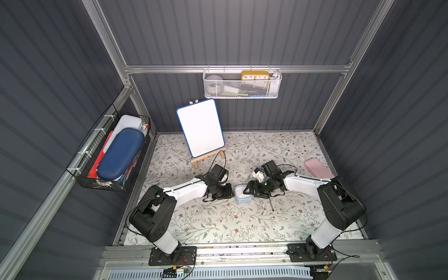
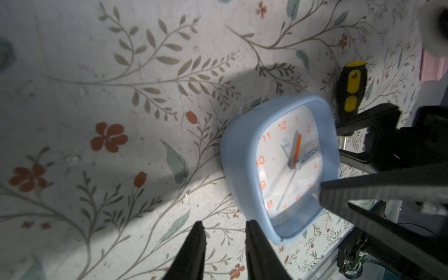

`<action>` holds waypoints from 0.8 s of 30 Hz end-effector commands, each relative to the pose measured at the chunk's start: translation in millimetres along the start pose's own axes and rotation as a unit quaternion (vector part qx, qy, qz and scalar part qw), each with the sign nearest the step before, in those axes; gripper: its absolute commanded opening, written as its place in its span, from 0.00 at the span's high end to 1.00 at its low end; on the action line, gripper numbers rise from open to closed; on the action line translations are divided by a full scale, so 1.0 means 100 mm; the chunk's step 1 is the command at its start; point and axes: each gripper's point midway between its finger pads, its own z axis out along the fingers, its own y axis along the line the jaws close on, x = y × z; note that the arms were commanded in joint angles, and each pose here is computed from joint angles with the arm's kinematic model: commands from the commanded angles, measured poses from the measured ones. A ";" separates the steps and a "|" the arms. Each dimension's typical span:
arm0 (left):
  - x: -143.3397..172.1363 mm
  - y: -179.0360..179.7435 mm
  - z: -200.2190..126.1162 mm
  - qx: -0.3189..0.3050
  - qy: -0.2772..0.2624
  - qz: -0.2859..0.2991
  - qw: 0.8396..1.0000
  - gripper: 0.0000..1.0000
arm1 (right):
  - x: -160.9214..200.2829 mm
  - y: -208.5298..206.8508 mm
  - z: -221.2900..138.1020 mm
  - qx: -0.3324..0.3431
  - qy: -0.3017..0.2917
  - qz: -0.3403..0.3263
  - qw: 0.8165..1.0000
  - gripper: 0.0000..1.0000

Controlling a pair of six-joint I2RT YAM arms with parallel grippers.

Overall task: Remove the battery from the alarm
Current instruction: Adjust the alarm at the center of the board.

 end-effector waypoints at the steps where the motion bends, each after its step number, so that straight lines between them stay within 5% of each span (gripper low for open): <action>1: -0.21 -0.21 -0.28 0.012 -0.046 0.017 0.999 0.61 | -0.05 -0.06 0.04 0.015 0.001 -0.005 1.000 0.17; 4: -0.19 -0.23 -0.18 0.024 -0.029 0.013 0.999 0.59 | -0.07 -0.06 0.05 0.014 0.000 -0.007 1.000 0.17; 7: -0.02 -0.13 -0.01 0.024 0.006 -0.010 1.000 0.68 | -0.07 -0.05 0.06 0.009 0.002 -0.008 1.000 0.17; 14: 0.05 -0.18 -0.02 0.052 0.003 -0.025 0.998 0.69 | -0.07 -0.01 0.07 -0.006 0.000 -0.003 1.000 0.18; 24: 0.01 -0.25 0.05 0.071 0.007 -0.022 0.997 0.56 | -0.04 0.08 0.10 -0.038 0.010 -0.001 0.999 0.18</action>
